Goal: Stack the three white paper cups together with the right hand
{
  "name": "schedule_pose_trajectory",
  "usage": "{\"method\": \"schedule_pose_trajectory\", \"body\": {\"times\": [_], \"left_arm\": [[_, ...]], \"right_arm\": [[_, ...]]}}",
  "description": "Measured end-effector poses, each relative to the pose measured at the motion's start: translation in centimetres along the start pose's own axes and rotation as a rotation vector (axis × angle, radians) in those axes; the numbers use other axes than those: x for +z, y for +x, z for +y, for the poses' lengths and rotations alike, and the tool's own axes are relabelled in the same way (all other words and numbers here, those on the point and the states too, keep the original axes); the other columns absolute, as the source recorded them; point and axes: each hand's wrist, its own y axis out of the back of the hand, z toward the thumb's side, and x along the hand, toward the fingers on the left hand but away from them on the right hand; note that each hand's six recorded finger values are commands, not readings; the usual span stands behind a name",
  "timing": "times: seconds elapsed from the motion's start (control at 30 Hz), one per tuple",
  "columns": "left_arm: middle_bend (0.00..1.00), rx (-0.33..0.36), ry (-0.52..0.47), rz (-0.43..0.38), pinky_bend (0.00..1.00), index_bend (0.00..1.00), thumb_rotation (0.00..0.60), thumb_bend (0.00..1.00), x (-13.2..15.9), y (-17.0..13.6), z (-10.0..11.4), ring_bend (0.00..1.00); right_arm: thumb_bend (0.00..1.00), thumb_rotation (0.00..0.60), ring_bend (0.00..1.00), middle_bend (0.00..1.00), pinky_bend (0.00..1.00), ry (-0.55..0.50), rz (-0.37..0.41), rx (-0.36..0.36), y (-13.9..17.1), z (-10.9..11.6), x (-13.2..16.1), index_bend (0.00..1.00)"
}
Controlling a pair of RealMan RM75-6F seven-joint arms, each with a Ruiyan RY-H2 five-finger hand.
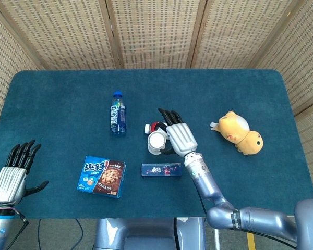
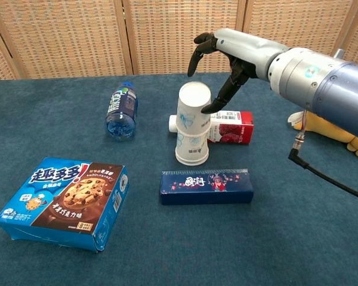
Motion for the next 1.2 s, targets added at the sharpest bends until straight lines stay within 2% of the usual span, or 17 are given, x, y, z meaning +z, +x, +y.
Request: {"method": "schedule_pose_trajectory", "body": {"times": [0.3,0.63,0.93,1.1,1.2], "left_arm": [[0.00,0.011,-0.004,-0.005,0.00,0.02,0.600,0.11,0.1,-0.2,0.3,0.00],[0.00,0.013,-0.009,0.003,0.00,0.02,0.600,0.11,-0.2,-0.1,0.4,0.00],[0.00,0.008,-0.001,0.031,0.00,0.01,0.600,0.11,-0.8,0.1,0.3,0.00],[0.00,0.003,0.005,0.042,0.00,0.00,0.600,0.11,-1.0,0.1,0.2,0.00],[0.00,-0.004,0.019,0.042,0.00,0.00,0.600,0.11,-0.8,0.1,-0.1,0.00]], "right_arm": [[0.21,0.600,0.00,0.01,0.00,-0.003,0.010,0.025,0.7,-0.7,0.4,0.33],[0.21,0.600,0.00,0.01,0.00,0.018,-0.009,0.014,2.4,0.6,-1.2,0.33],[0.21,0.600,0.00,0.00,0.00,0.093,-0.048,0.046,6.8,1.9,-5.4,0.18],[0.21,0.600,0.00,0.00,0.00,0.136,-0.077,0.026,9.9,2.5,-8.0,0.14],[0.21,0.600,0.00,0.00,0.00,0.195,-0.127,-0.015,12.4,3.3,-10.7,0.13]]}}
